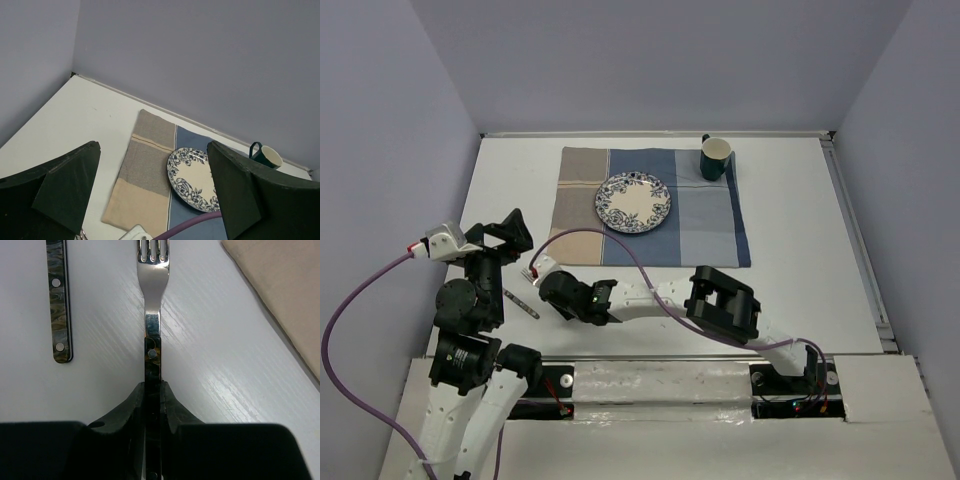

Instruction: Set the dinner table for one person

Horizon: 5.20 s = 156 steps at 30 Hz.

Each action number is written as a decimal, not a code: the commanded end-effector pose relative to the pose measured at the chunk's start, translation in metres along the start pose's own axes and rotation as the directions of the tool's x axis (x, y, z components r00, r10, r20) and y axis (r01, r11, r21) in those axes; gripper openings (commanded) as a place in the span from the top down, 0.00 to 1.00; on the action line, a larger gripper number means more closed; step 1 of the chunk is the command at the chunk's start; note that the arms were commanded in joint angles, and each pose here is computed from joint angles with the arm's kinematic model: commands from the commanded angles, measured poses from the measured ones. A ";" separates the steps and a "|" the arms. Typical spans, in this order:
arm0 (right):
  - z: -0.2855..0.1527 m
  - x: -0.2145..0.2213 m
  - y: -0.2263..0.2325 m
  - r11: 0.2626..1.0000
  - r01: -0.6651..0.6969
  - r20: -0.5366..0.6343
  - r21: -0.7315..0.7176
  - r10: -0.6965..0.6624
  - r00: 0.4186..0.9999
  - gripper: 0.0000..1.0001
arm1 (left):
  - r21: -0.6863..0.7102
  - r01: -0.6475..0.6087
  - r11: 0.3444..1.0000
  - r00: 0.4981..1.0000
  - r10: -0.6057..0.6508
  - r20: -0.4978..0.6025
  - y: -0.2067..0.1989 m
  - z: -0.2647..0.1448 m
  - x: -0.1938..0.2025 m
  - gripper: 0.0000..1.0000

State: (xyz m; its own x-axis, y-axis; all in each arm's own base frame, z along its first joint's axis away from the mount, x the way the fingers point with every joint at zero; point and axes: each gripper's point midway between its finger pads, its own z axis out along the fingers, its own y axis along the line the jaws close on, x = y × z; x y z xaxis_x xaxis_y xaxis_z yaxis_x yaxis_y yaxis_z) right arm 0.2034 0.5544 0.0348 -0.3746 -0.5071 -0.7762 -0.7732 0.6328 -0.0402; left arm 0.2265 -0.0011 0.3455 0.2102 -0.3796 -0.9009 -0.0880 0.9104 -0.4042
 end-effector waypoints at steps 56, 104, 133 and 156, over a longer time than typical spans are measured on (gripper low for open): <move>-0.052 -0.132 -0.216 0.770 -0.579 0.476 0.270 0.416 0.775 1.00 | 0.109 0.050 0.993 0.999 -0.052 0.009 -0.021 0.000 -0.003 0.01; 0.078 -0.140 -0.238 0.630 -0.752 0.496 0.195 0.598 0.630 0.61 | 0.248 0.091 0.964 0.996 -0.086 -0.033 -0.052 -0.018 -0.003 0.01; -0.001 -0.085 0.059 0.901 0.131 0.221 -0.413 -0.040 0.975 0.34 | -0.043 0.021 0.999 0.988 -0.015 0.151 0.008 -0.002 -0.038 0.01; 0.029 -0.025 0.050 0.956 0.164 0.103 -0.245 -0.142 0.985 0.92 | 0.004 0.036 0.999 0.987 -0.036 0.157 0.001 -0.004 -0.040 0.01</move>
State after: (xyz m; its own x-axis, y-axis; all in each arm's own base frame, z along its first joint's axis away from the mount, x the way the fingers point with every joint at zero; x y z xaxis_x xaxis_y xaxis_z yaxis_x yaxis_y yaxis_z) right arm 0.1935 0.6254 0.0343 -0.2119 -0.5189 -0.8282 -0.9358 0.3521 0.0189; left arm 0.2209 0.0140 0.3596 0.2932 -0.3604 -0.8855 -0.1178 0.9056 -0.4076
